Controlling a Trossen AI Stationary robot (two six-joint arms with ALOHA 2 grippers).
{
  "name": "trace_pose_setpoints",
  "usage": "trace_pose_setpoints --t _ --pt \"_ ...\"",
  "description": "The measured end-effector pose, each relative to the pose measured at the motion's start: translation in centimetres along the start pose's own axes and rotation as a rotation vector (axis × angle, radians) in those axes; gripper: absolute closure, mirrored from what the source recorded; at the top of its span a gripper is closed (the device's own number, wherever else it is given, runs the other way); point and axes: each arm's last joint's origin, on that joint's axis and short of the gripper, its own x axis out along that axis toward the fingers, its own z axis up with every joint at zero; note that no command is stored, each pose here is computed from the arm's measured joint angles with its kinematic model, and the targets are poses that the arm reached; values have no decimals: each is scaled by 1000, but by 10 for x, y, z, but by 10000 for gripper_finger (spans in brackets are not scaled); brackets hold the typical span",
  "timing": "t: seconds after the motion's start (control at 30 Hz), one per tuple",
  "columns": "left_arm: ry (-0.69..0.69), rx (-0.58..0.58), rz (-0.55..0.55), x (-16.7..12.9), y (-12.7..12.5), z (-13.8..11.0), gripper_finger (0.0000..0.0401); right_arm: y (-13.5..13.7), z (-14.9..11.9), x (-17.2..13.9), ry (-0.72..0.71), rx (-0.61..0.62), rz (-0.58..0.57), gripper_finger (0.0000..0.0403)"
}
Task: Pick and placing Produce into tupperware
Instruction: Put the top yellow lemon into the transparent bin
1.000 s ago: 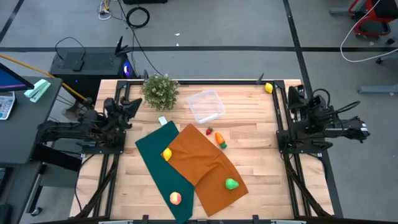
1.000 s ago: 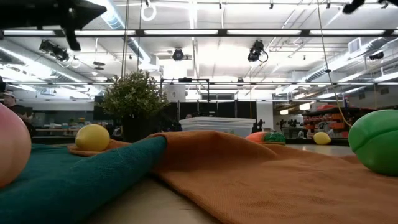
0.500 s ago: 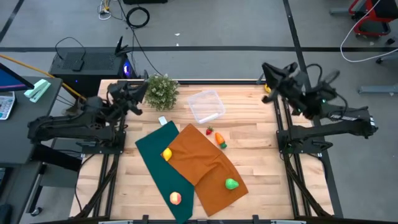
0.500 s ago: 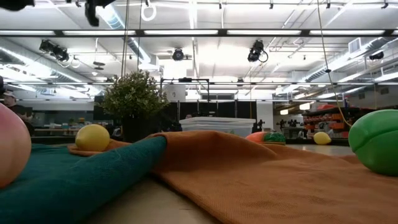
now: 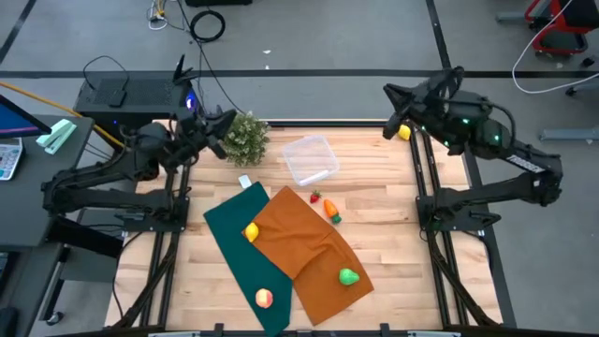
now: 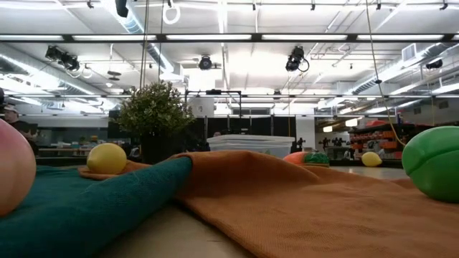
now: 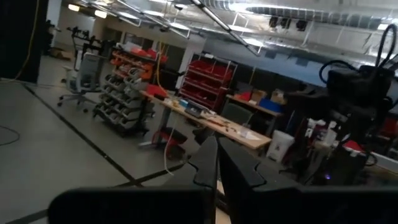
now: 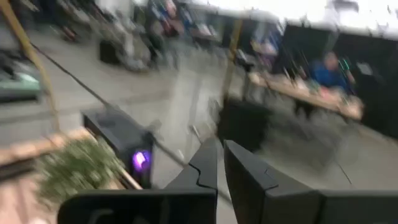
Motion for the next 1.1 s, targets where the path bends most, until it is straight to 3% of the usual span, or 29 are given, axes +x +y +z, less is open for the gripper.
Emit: trace_pose_setpoints --t 0.2,0.43,0.67,0.93,1.1 --pt "20 24 53 6 3 12 388 -14 -20 15 268 85 -133 365" --pt "24 -15 109 9 12 13 379 -32 -48 46 496 158 -274 243" --pt "144 -6 45 10 17 5 366 -46 -81 92 746 286 -199 144" --pt "166 0 48 10 18 3 361 -33 -126 150 969 280 -67 110" --pt "172 1 50 10 18 2 358 -23 -156 177 1089 263 -100 114"
